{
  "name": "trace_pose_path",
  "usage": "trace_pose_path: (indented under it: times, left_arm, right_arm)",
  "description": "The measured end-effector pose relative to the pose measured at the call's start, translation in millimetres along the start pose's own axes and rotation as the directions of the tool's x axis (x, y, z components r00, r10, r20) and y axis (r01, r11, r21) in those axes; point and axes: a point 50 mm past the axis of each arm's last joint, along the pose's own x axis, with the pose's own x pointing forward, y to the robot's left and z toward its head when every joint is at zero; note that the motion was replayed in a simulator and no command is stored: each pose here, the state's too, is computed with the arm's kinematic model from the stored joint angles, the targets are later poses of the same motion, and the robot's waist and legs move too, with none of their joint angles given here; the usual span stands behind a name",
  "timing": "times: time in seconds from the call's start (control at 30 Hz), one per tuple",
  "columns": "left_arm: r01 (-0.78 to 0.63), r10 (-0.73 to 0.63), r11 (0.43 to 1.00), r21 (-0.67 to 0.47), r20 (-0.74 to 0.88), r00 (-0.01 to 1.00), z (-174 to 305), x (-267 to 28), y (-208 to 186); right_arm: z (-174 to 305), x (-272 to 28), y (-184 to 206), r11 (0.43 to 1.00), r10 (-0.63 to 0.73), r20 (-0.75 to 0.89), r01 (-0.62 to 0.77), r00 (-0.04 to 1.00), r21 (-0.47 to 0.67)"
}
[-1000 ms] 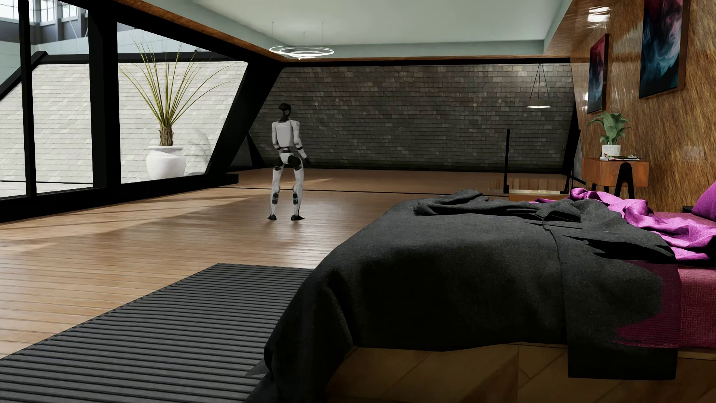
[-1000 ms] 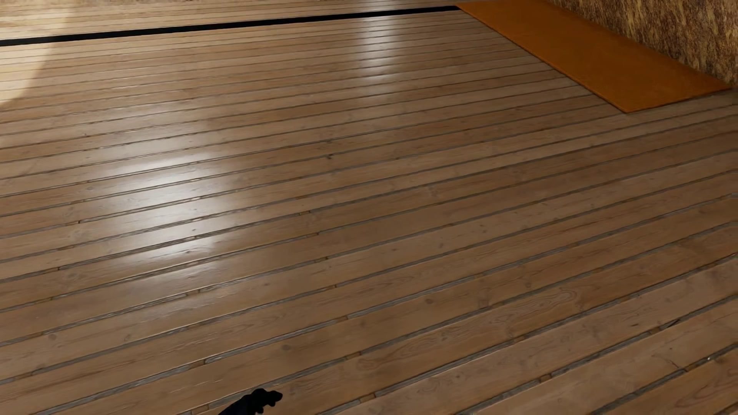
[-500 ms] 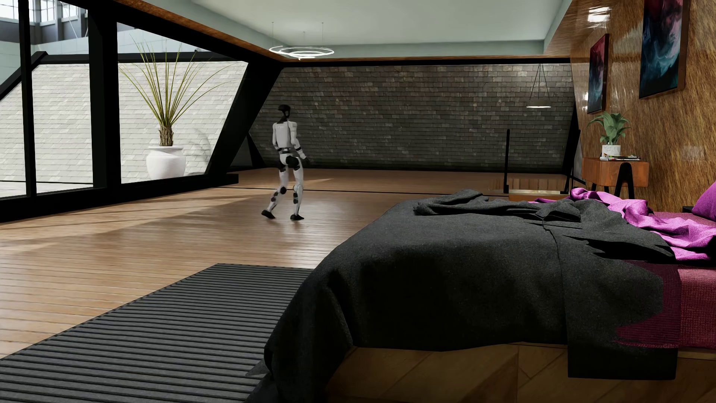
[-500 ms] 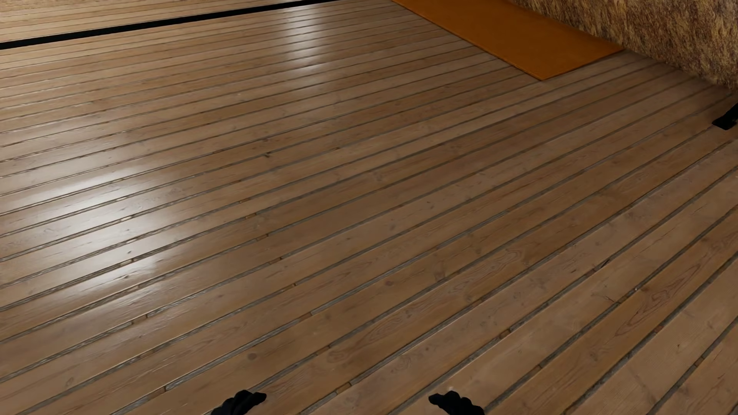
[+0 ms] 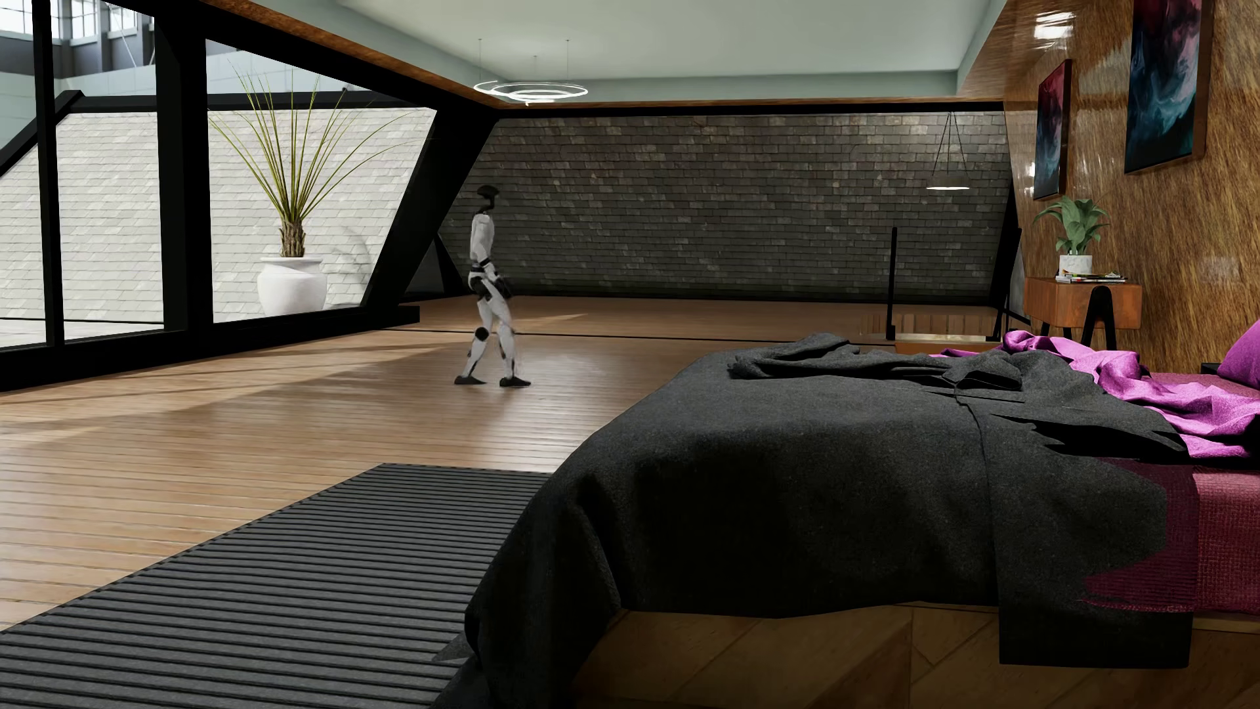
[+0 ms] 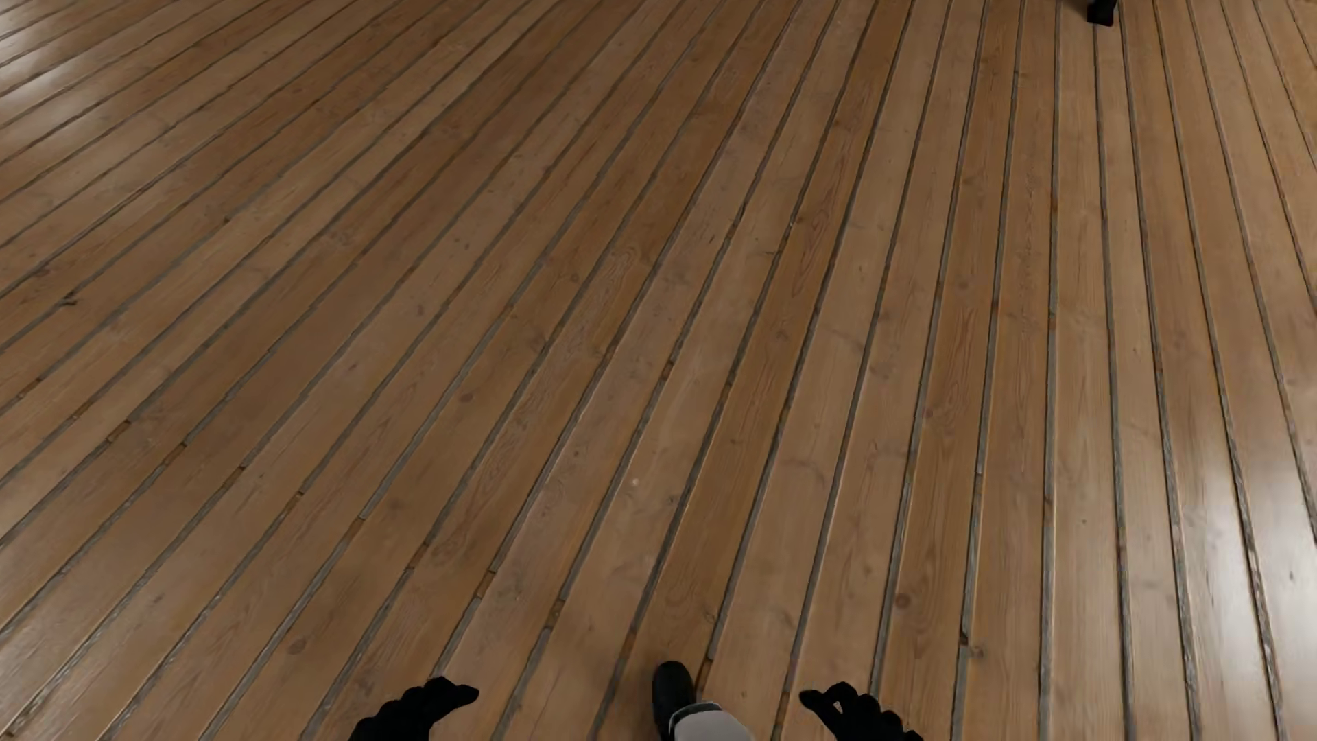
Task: Approach the bed
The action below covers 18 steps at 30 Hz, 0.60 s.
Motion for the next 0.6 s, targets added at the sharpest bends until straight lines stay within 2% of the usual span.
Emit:
trace_pose_path:
  times: [0.13,0.23,0.33,0.6]
  left_arm:
    - [-0.062,0.063,0.995,-0.077,0.015,0.998,-2,-7,0]
    - [0.005,0.0,0.998,-0.064,0.073,0.997,8,-9,-9]
    - [0.037,-0.029,0.998,-0.055,0.14,0.99,26,-10,-12]
    - [-0.029,0.071,0.986,-0.163,0.257,0.964,69,-11,9]
  right_arm:
    - [-20,-7,16,0.983,0.152,-0.039,-0.156,0.988,-0.102]
    - [-27,-14,27,0.961,0.25,-0.061,-0.256,0.966,-0.105]
    - [-33,-22,33,0.954,0.28,-0.064,-0.285,0.958,-0.091]
    - [-40,-27,38,0.952,0.297,-0.138,-0.305,0.945,-0.04]
